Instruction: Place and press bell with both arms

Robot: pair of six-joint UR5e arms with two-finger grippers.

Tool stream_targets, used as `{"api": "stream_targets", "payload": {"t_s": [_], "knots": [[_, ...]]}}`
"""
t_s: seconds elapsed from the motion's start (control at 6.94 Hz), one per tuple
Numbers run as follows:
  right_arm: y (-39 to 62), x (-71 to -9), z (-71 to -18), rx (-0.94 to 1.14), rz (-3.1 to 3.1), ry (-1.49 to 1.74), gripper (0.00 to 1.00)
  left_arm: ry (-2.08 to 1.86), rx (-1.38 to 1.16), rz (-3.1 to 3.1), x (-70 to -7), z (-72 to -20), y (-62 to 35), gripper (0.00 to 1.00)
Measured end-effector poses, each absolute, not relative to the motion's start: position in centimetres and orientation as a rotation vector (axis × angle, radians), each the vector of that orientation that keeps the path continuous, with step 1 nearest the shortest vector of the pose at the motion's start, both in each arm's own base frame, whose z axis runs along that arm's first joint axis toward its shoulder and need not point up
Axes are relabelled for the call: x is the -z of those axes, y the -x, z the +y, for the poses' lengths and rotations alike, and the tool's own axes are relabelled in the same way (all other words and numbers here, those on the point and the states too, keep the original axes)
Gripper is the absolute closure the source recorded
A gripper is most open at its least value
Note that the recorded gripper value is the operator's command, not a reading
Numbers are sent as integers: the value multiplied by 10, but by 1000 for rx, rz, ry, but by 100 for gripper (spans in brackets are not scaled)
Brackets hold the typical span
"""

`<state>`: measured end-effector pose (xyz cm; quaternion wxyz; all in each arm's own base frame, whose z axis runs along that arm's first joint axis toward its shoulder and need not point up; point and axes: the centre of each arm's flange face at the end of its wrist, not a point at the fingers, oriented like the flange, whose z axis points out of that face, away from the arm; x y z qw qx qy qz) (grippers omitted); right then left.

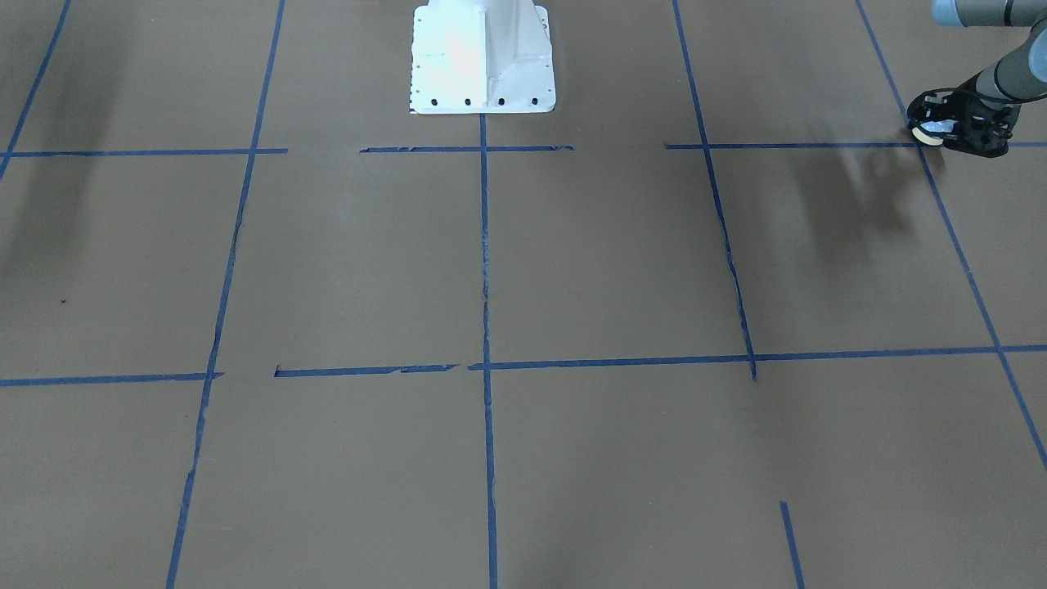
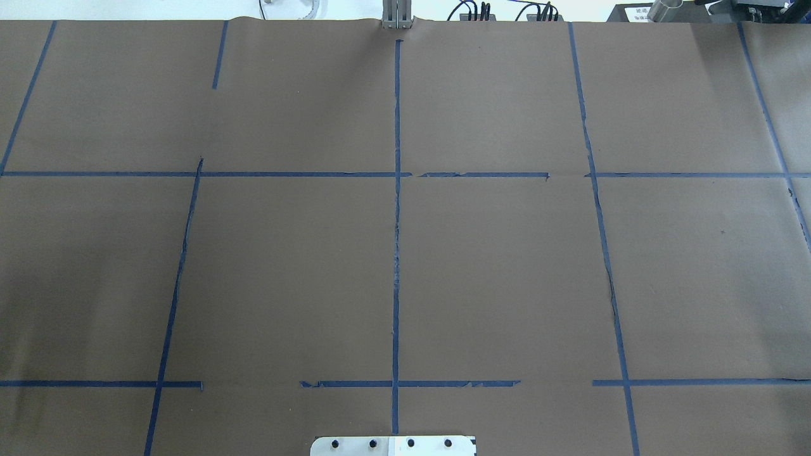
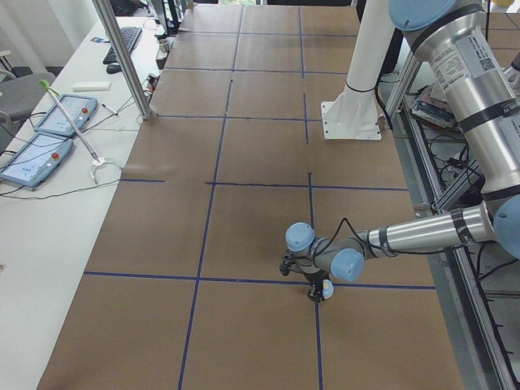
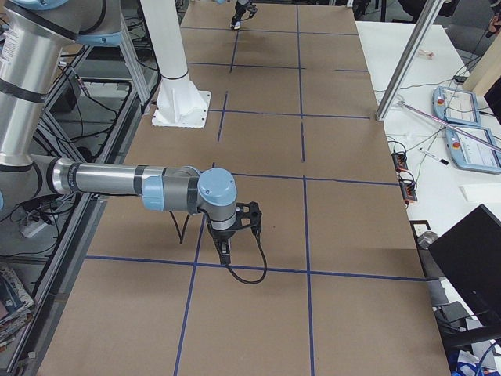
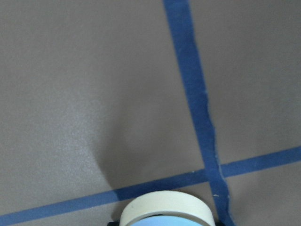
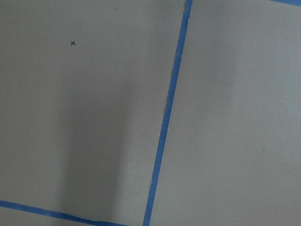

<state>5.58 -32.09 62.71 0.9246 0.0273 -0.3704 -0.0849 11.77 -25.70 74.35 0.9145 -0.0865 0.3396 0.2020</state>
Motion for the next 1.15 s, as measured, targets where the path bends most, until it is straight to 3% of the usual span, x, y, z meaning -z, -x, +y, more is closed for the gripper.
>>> {"api": "stream_targets", "payload": {"t_s": [0.58,1.15], "knots": [[-55,-628,-321,168,-767,-53,0,27,-128,800,-612,-351,-172,100],[-55,-629,-322,160,-770,-46,0,42,-24,828,-453,-473,-268,100]]}}
